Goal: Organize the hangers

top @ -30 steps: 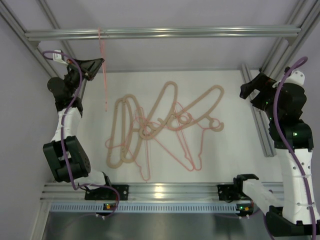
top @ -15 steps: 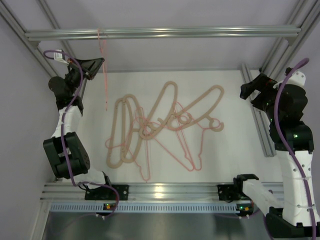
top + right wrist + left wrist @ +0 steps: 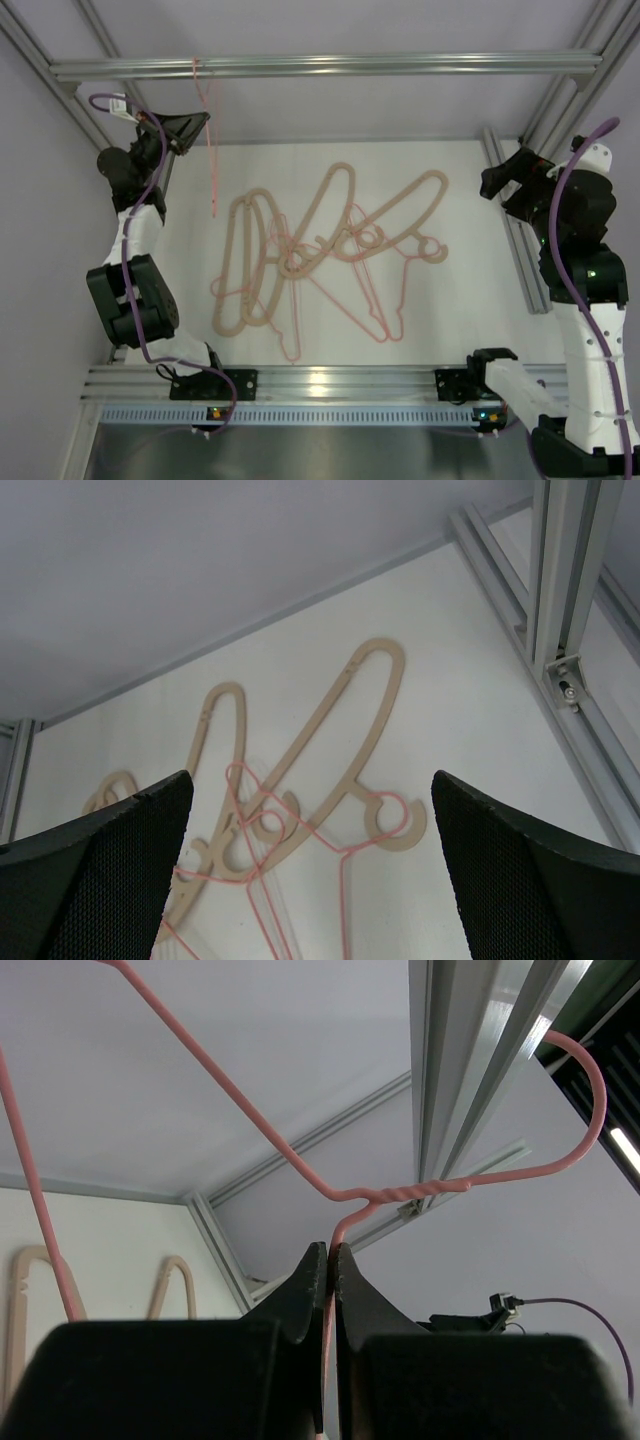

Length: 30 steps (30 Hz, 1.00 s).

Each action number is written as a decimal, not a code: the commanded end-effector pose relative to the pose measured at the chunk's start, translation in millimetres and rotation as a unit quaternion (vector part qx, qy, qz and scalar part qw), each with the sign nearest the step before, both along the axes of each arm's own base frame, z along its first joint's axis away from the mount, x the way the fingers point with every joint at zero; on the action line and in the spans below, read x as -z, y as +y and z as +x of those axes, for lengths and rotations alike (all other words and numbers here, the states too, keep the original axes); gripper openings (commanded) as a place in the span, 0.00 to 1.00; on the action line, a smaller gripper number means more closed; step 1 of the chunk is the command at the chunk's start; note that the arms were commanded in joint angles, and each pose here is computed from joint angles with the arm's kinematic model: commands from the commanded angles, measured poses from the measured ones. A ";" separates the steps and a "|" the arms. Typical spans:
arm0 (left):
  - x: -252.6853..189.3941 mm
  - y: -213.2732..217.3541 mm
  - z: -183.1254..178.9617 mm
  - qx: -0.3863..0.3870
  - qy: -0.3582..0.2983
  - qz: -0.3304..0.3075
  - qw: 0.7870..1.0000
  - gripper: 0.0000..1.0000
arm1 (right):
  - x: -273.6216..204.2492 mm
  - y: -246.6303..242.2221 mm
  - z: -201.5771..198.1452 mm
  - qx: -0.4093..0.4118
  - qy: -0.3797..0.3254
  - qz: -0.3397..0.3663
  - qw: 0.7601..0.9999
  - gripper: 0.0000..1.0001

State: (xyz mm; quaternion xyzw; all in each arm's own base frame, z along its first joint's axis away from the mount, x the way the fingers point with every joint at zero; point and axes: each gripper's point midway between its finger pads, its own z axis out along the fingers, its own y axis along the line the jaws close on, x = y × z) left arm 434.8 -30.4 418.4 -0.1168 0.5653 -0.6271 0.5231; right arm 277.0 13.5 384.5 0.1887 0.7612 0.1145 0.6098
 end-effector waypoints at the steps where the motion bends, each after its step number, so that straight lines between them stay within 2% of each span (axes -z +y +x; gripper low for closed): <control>1: -21.7 12.8 8.4 -0.024 -0.013 -0.024 0.999 0.01 | -17.3 -1.6 -0.7 0.000 -0.034 0.000 0.999 0.99; 12: -20.1 9.5 -5.2 -0.018 0.031 -0.067 0.997 0.00 | -11.3 1.0 -2.1 -0.003 -0.030 0.011 0.999 0.99; 22: -42.2 14.2 -3.2 -0.026 0.049 -0.099 0.993 0.00 | -10.9 -0.8 -5.8 0.001 -0.033 0.009 0.999 0.99; 30: -65.8 13.2 -9.8 -0.024 0.015 -0.094 0.995 0.00 | -11.8 -1.6 -6.4 0.002 -0.034 0.006 0.999 0.99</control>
